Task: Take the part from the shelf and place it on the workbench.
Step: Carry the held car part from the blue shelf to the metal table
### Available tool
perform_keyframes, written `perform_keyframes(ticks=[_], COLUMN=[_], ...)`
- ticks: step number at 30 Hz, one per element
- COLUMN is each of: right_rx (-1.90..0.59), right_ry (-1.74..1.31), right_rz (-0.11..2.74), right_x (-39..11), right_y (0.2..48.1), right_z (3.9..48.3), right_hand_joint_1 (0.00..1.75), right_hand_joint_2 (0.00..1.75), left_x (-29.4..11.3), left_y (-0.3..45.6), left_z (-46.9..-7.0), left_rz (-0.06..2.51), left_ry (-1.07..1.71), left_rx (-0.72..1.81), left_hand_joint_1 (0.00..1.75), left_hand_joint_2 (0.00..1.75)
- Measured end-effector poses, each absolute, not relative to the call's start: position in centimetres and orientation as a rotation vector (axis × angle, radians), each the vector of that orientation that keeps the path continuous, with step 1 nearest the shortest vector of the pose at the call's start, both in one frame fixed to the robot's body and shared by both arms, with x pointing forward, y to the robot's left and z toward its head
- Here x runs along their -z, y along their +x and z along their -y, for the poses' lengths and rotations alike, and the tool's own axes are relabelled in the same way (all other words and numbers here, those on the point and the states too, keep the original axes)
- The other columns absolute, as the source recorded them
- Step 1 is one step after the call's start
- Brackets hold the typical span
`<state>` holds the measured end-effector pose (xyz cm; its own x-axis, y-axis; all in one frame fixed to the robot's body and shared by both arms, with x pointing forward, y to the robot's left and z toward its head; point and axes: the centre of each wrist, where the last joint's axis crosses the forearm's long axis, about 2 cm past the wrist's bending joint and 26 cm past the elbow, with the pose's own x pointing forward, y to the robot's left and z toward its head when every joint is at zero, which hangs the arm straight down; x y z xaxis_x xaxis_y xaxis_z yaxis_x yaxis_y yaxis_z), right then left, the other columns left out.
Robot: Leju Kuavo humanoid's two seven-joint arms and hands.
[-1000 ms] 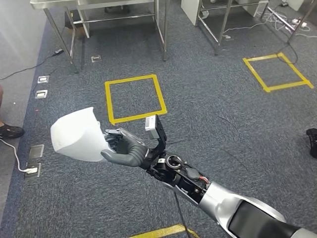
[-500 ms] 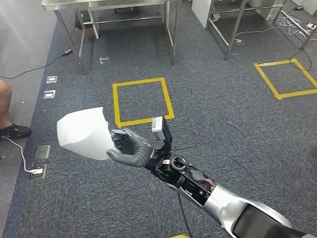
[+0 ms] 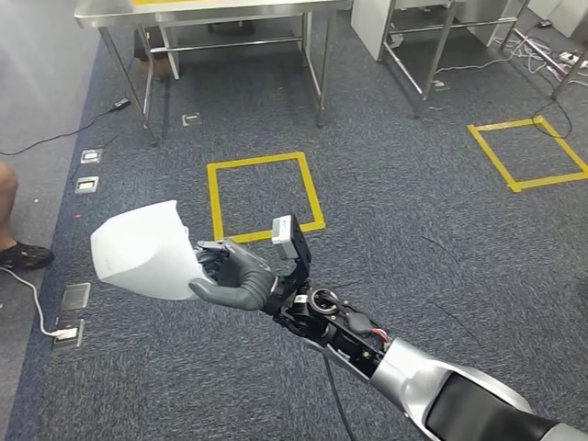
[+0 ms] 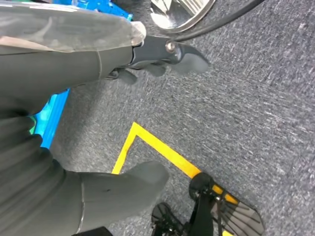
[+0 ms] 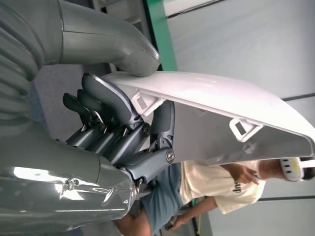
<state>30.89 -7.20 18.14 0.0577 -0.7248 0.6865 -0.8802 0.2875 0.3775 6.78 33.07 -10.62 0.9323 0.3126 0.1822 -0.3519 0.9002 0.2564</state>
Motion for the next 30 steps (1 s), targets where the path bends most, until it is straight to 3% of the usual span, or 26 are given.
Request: perform_keyframes(ticks=[30], right_rx=[-0.237], right_ry=[1.479], right_rz=[1.705], right_x=[-18.26], right_y=[30.84], right_z=[7.17], right_hand_joint_1=[1.75], right_hand_joint_2=[1.75], left_x=[10.66], left_y=[6.71], left_z=[-32.75], left_rz=[0.136], left_ry=[0.283], left_rx=[-0.349], left_hand_joint_1=[0.0], left_hand_joint_2=[1.75])
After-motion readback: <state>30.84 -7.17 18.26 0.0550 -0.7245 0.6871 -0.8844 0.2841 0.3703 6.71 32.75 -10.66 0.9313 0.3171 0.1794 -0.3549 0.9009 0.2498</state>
